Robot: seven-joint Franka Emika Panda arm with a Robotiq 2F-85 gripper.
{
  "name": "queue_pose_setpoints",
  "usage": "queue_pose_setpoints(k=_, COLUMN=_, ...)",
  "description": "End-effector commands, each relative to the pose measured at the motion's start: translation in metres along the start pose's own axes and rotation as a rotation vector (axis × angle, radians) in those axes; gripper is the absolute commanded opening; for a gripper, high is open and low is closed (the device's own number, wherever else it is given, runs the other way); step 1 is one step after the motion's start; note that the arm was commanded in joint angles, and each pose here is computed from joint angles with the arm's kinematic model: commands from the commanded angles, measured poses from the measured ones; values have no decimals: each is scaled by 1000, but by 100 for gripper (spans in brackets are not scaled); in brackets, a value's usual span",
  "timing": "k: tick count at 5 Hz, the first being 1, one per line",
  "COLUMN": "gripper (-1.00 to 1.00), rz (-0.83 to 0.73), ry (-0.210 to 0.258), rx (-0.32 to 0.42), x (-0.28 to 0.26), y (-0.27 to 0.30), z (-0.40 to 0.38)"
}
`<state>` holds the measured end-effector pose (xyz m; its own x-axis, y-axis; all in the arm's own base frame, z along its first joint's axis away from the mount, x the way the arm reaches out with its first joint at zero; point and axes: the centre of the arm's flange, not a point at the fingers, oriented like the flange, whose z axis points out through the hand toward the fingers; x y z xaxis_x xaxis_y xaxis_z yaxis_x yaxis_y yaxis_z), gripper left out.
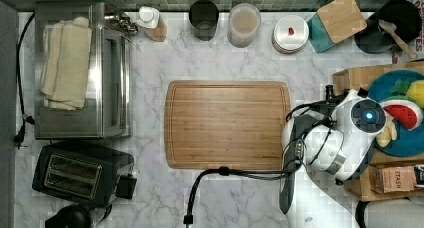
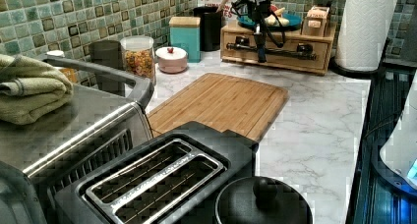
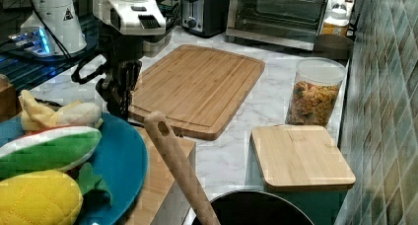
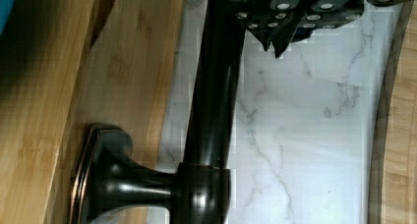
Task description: Close the drawer.
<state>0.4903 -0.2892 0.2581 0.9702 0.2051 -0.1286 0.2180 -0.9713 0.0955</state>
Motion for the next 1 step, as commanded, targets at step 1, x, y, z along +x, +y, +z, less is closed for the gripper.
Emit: queue_pose_setpoints(k=1, gripper=-100, rz=209, ry=211, rx=-278, x=-53, y=144, z=-142)
